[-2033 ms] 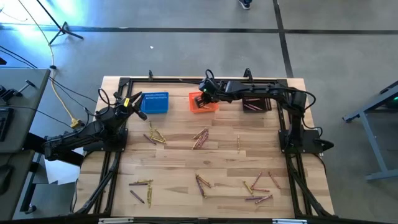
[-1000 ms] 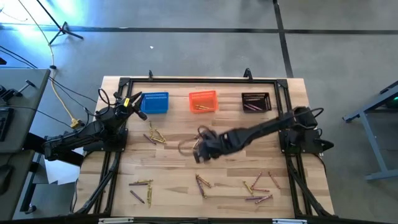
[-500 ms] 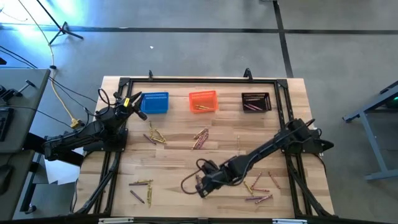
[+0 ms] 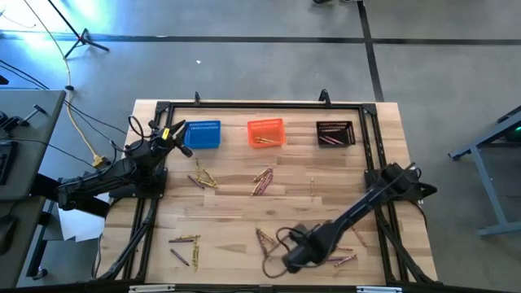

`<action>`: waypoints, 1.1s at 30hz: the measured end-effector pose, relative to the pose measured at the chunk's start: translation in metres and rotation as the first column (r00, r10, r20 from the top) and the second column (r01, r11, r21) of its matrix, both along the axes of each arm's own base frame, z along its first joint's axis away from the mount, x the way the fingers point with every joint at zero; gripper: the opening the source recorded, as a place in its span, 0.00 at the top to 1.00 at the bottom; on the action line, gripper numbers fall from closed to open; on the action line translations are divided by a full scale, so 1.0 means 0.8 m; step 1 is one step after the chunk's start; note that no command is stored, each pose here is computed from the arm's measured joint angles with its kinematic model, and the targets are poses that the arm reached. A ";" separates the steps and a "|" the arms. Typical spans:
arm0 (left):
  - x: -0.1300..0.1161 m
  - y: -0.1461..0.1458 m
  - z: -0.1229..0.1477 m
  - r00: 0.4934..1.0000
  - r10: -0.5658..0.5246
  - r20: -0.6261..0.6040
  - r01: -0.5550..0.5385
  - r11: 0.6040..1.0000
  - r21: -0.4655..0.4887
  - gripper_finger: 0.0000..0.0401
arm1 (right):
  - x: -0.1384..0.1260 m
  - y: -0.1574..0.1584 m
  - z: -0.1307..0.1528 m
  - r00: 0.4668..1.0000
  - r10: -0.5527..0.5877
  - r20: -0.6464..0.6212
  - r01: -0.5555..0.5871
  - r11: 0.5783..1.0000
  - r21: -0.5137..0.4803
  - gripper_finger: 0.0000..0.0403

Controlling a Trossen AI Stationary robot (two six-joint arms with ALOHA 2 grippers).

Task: Sort crayons
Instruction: Put the violet crayon into the blue bin

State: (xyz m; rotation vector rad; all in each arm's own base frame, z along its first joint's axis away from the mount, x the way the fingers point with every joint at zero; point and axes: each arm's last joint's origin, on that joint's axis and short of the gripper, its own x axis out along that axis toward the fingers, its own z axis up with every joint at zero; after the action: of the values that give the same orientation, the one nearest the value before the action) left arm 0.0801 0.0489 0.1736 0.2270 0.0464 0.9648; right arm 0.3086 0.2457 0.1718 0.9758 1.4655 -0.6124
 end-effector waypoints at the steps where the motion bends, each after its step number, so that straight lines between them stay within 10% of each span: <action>1: 0.000 0.000 0.000 1.000 0.000 -0.001 0.000 1.000 0.000 0.85 | -0.006 0.004 0.000 0.999 0.038 -0.014 -0.038 0.999 -0.010 0.78; 15: 0.000 0.000 0.000 1.000 0.000 -0.001 0.000 1.000 0.000 0.85 | -0.061 0.028 -0.002 0.863 0.485 -0.139 -0.497 0.865 -0.066 0.78; 33: 0.000 0.000 0.000 1.000 0.000 -0.001 0.000 1.000 0.000 0.85 | -0.058 0.034 -0.041 0.775 0.606 -0.180 -0.623 0.781 -0.052 0.78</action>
State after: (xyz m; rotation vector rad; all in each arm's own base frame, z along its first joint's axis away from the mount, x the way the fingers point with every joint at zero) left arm 0.0802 0.0489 0.1735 0.2270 0.0469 0.9646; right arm 0.2626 0.2732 0.1390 0.3132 1.7520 -0.2755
